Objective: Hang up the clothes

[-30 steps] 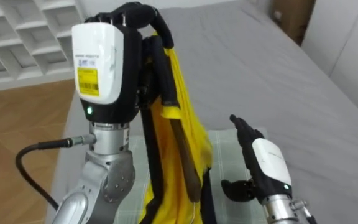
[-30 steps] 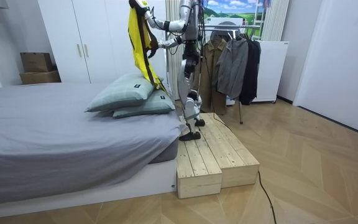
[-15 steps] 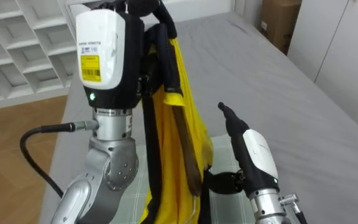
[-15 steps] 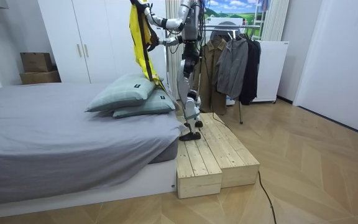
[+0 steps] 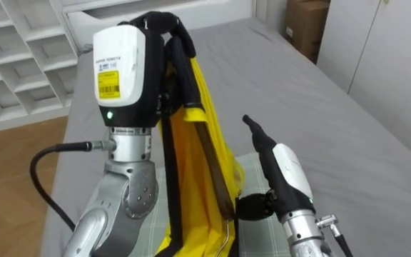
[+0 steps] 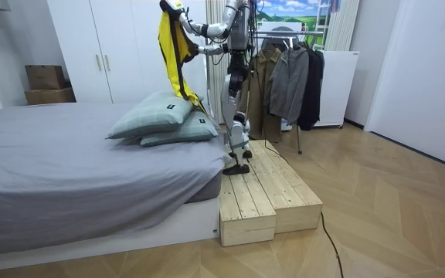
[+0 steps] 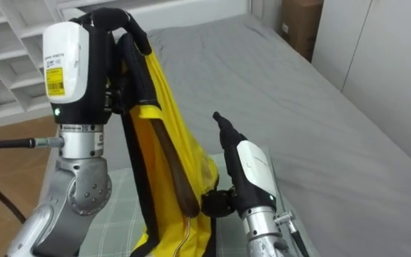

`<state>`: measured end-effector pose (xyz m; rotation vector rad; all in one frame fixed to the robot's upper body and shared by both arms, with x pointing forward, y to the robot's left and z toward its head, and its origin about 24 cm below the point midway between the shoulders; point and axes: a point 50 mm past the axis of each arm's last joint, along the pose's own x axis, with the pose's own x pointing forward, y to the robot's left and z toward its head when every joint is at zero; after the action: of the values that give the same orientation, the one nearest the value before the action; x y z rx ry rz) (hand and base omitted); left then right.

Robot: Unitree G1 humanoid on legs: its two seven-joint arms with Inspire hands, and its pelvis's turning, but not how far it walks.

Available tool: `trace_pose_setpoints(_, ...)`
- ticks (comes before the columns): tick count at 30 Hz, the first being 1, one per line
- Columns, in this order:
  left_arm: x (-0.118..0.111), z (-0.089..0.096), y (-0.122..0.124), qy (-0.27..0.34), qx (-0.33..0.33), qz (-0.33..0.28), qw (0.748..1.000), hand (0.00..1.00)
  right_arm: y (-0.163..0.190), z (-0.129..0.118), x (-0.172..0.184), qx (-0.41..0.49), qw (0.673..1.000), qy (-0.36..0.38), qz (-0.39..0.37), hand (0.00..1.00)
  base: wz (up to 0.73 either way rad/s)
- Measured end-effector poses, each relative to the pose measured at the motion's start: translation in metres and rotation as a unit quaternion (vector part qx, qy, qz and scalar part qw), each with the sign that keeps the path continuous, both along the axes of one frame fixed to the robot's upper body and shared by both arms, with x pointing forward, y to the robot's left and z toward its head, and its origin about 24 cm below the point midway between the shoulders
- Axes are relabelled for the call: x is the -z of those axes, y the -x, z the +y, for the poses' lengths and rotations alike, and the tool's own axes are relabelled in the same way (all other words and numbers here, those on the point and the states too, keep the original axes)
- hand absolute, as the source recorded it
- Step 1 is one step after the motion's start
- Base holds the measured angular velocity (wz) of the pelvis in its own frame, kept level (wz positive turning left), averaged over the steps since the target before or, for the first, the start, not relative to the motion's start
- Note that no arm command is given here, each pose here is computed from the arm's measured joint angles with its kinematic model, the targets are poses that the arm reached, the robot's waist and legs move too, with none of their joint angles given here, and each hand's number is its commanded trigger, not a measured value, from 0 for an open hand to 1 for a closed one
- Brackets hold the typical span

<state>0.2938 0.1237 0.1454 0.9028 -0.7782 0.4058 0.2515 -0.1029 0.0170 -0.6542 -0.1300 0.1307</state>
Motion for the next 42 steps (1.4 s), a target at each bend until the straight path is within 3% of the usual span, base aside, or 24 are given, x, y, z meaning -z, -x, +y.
trace_pose_setpoints(13, -0.001, 0.000, -0.001, 0.000, 0.000, -0.001, 1.000, 1.00, 0.003, 0.008, 0.002, -0.022, 1.000, 0.002, 0.005, 0.00, 0.00)
trace_pose_setpoints(23, -0.022, -0.008, -0.006, 0.001, 0.018, -0.039, 0.999, 1.00, 0.007, 0.016, 0.003, -0.039, 0.999, 0.004, 0.001, 0.00, 0.00)
trace_pose_setpoints(42, -0.022, -0.022, -0.007, 0.022, 0.046, -0.024, 0.998, 1.00, 0.000, 0.022, -0.006, -0.046, 0.999, 0.002, -0.016, 0.00, -0.02)
